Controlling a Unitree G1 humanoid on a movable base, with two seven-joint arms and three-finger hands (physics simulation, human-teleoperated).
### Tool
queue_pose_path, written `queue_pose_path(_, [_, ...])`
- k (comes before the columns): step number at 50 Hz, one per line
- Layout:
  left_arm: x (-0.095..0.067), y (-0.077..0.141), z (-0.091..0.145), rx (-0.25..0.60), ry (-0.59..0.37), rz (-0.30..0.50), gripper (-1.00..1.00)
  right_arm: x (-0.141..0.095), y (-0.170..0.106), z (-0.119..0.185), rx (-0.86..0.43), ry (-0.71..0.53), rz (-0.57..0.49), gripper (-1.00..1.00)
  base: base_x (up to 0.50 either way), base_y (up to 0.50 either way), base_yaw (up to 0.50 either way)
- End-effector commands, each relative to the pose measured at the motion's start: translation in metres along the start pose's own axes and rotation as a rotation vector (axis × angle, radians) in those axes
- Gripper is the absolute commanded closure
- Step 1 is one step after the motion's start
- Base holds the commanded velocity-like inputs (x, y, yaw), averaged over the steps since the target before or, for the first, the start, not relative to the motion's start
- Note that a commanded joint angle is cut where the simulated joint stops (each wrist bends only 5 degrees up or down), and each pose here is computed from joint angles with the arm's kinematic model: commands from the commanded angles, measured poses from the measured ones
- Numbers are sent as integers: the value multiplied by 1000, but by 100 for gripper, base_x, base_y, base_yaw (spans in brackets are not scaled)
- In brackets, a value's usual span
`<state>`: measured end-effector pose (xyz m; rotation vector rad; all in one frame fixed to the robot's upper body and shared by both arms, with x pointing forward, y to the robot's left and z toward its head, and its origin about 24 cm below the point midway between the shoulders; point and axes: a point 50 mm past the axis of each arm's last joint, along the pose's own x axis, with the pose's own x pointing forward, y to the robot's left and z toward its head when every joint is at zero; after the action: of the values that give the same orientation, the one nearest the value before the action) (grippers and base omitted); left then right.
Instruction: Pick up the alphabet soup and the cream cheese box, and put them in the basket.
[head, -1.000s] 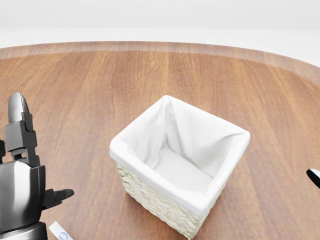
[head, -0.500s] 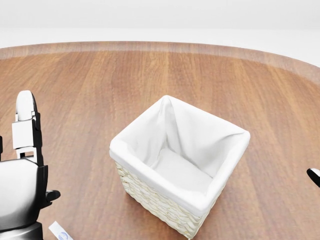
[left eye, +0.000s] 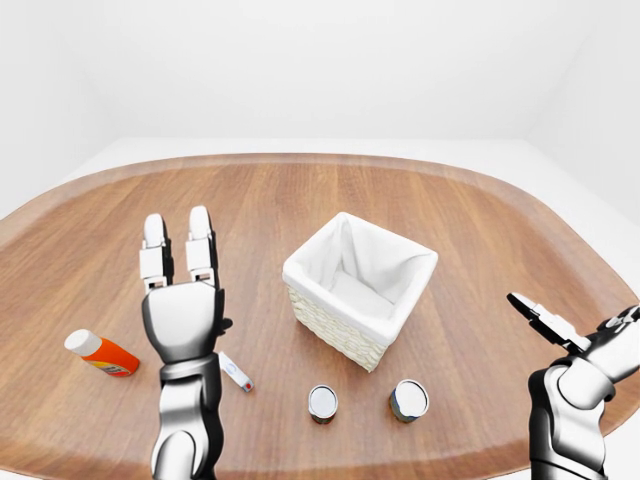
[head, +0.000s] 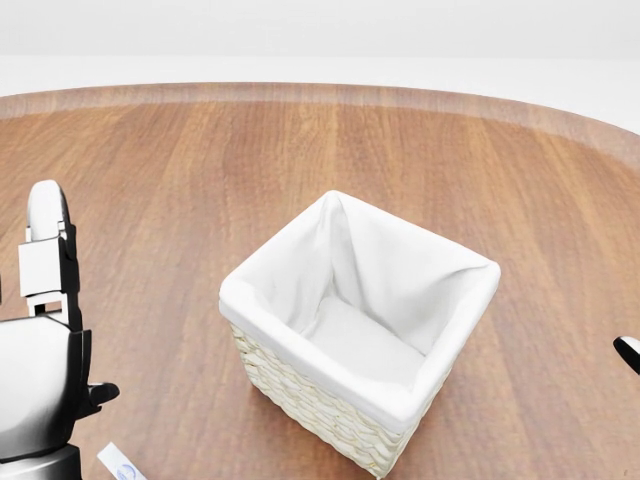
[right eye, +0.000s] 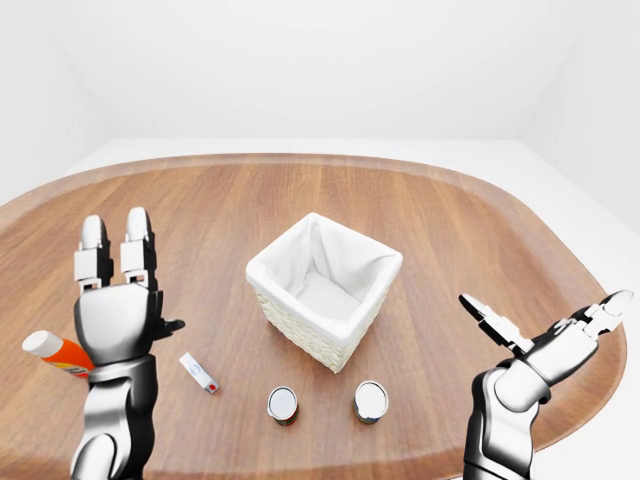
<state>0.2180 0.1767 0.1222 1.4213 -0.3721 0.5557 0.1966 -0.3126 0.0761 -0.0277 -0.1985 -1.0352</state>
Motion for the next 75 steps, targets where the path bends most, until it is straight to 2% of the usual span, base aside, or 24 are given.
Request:
queue_pose_path(1, [-5, 0, -2, 10, 4, -39, -100, -1, 0, 0, -4, 0, 1, -100, 0, 0, 0])
queue_pose_path(5, [-9, 1, -4, 20, 9, -75, -100, -1, -1, 0, -3, 0, 0, -100, 0, 0, 0])
queue_pose_path(7, [-10, -2, -5, 17, 15, -120, -100, -1, -1, 1, -1, -5, 0, -100, 0, 0, 0])
queue_pose_path(27, [-22, 4, -2, 70, 0, -188, -100, -1, 0, 0, -11, -6, 3, -100, 0, 0, 0])
queue_pose_path(28, [-22, 3, -2, 77, -4, -196, -100, -1, 0, -1, -14, -2, 2, -100, 0, 0, 0])
queue_pose_path(30, [-23, -2, -1, 174, -33, -204, -100, -1, 0, 0, -13, -6, 2, -100, 0, 0, 0])
queue_pose_path(31, [-23, -6, -1, 193, -41, -215, -100, -1, 0, 1, -13, -8, 2, -100, 0, 0, 0])
queue_pose_path(33, [-24, -9, -2, 165, -34, -230, -100, -1, 0, 0, -15, -4, 2, -100, 0, 0, 0])
queue_pose_path(36, [-28, -15, -1, 186, -50, -253, -100, 0, 1, -2, -31, -3, 3, -100, 0, 0, 0])
queue_pose_path(41, [-30, -15, 2, 217, -86, -204, -100, 0, 1, -2, -25, -3, 5, -100, 0, 0, 0])
queue_pose_path(44, [-32, -17, 3, 221, -89, -212, -100, 0, 1, -4, -28, 5, 6, -100, 0, 0, 0])
queue_pose_path(47, [-36, -21, 1, 250, -100, -249, -100, 0, 2, -3, -29, 2, 9, -100, 0, 0, 0])
queue_pose_path(51, [-44, -26, -4, 239, -87, -302, -100, 0, 2, -4, -31, 6, 10, -100, 0, 0, 0])
queue_pose_path(62, [-55, -30, -10, 260, -80, -362, -100, 0, 2, -4, -32, 6, 11, -100, 0, 0, 0])
queue_pose_path(68, [-59, -44, -15, 252, -81, -401, -100, 0, 2, -5, -32, 8, 12, -100, 0, 0, 0])
queue_pose_path(75, [-72, -61, -19, 243, -87, -459, -100, -1, 1, -3, -29, 2, 9, -100, 0, 0, 0])
